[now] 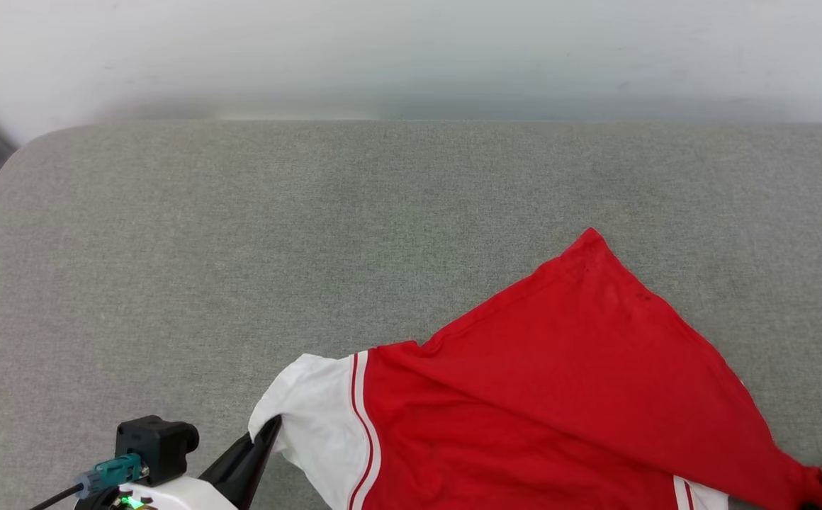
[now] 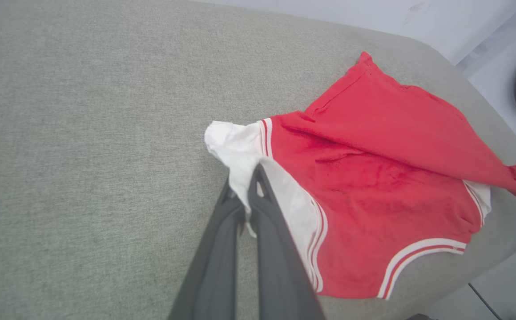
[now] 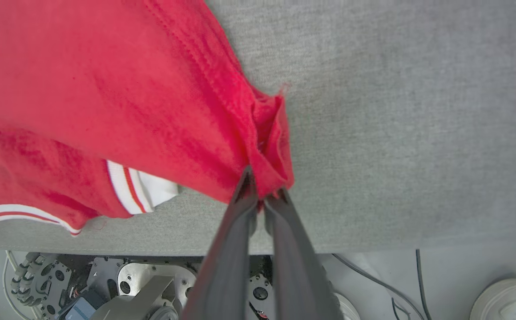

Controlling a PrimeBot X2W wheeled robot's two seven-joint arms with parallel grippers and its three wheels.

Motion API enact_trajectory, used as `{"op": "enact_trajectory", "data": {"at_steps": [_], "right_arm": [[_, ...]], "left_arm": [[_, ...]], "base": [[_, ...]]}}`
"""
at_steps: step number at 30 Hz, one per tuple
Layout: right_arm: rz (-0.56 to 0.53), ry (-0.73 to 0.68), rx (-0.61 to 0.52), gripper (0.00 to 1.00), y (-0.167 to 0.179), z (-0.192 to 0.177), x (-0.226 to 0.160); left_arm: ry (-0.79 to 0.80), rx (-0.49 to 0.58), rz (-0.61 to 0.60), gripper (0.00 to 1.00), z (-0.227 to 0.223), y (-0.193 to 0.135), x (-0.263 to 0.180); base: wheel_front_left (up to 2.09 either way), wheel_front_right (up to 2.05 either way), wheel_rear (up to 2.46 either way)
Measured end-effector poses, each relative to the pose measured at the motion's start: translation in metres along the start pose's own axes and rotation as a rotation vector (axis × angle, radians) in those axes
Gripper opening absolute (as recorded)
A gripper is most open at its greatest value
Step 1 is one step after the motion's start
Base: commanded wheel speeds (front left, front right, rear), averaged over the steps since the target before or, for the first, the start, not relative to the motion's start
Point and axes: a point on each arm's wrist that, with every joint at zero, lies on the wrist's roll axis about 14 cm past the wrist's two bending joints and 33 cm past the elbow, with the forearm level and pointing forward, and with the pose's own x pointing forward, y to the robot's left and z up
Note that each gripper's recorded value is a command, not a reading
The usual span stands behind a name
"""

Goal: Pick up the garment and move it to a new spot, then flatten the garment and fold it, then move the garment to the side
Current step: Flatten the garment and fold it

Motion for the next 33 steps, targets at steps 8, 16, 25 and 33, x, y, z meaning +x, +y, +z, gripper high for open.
{"op": "enact_trajectory", "data": {"at_steps": [8,16,25,33], "right_arm": [[0.074,-0.108,-0.140,1.00,0.028,0.058,-0.003],[0.194,-0.202,-0.329,1.00,0.099,0.135,-0.006],[0.208,-0.074,-0.458,1.00,0.150,0.176,0.053],[0.132,0.103,-0.553,1.00,0.157,0.169,0.118]], "left_arm": [[0.006,0.007,-0.010,0.00,0.003,-0.004,0.005],[-0.001,0.029,-0.008,0.00,0.009,-0.003,0.009],[0.026,0.034,0.017,0.00,0.004,0.006,0.016],[0.059,-0.001,0.068,0.00,-0.009,0.016,0.018]], "base": [[0.00,0.00,0.00],[0.00,0.00,0.00],[0.00,0.00,0.00],[0.00,0.00,0.00]]}}
